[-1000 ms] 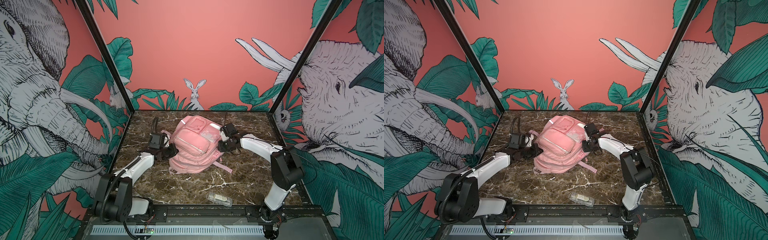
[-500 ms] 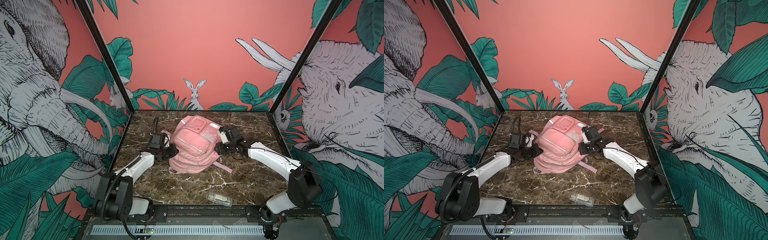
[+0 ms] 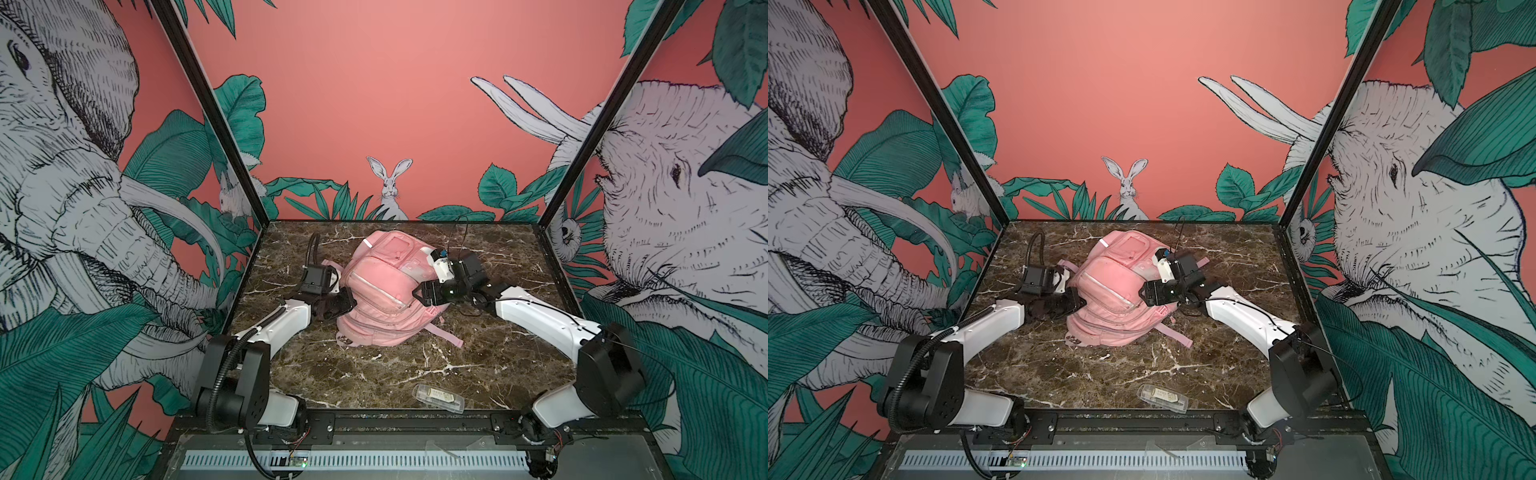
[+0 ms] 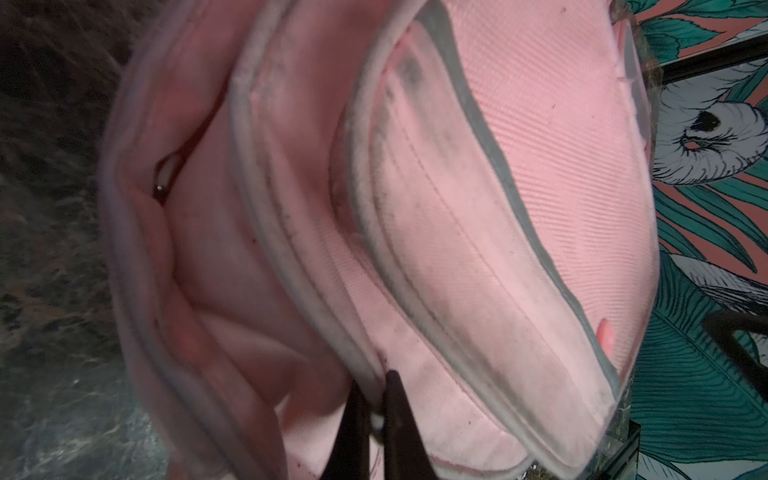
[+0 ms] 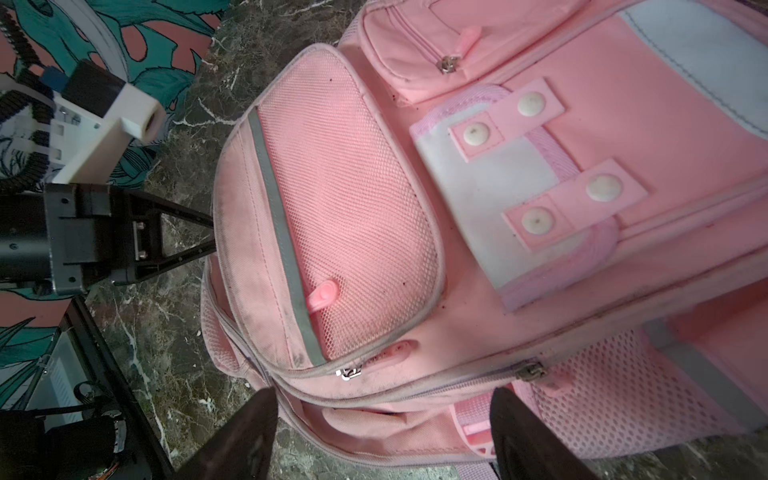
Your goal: Pack the student bag
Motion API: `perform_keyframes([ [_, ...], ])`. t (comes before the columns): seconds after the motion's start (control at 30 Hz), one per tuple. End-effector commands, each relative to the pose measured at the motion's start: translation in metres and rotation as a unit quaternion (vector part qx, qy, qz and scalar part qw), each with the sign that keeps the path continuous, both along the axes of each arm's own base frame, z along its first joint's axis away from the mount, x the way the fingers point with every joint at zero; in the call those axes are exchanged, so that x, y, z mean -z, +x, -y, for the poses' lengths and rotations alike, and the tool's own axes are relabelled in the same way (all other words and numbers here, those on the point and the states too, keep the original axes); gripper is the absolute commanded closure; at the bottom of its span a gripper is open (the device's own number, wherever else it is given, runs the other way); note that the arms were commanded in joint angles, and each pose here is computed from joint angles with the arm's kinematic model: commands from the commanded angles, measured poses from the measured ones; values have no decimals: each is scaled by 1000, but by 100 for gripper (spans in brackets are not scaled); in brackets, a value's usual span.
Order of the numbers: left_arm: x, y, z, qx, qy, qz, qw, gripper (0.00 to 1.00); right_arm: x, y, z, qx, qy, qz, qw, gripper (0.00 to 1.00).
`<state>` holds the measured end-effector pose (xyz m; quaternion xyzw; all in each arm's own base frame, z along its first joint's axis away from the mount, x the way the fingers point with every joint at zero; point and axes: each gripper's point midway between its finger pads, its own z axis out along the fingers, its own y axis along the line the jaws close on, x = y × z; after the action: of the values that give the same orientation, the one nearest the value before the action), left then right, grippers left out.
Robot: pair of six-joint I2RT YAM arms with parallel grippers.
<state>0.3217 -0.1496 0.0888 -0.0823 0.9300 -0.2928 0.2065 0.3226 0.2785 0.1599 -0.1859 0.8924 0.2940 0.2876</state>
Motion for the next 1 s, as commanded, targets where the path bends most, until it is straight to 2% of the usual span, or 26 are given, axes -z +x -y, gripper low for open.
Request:
perform_keyframes([
  [0.0,-10,8,-2,2,8,18,1000,100,-1,5,-11,-7,20,5,1000,21],
  [0.17,-9,8,-2,2,6,17,1000,100,2,8,-26,-21,40,-10,999,21],
  [0.33,-9,8,-2,0,4,17,1000,100,21,4,-44,-44,39,-34,998,21],
  [0.5,-10,7,-1,0,2,18,1000,100,23,-5,-55,-62,40,-39,996,22],
  [0.77,-10,8,0,-4,-4,18,1000,100,40,-51,-46,-97,6,-73,993,27],
  [0.87,-10,10,0,-5,-7,20,1000,100,31,-73,-45,-115,8,-68,991,28],
  [0.97,-10,10,1,-5,-9,19,1000,100,34,-79,-40,-110,-5,-64,992,30],
])
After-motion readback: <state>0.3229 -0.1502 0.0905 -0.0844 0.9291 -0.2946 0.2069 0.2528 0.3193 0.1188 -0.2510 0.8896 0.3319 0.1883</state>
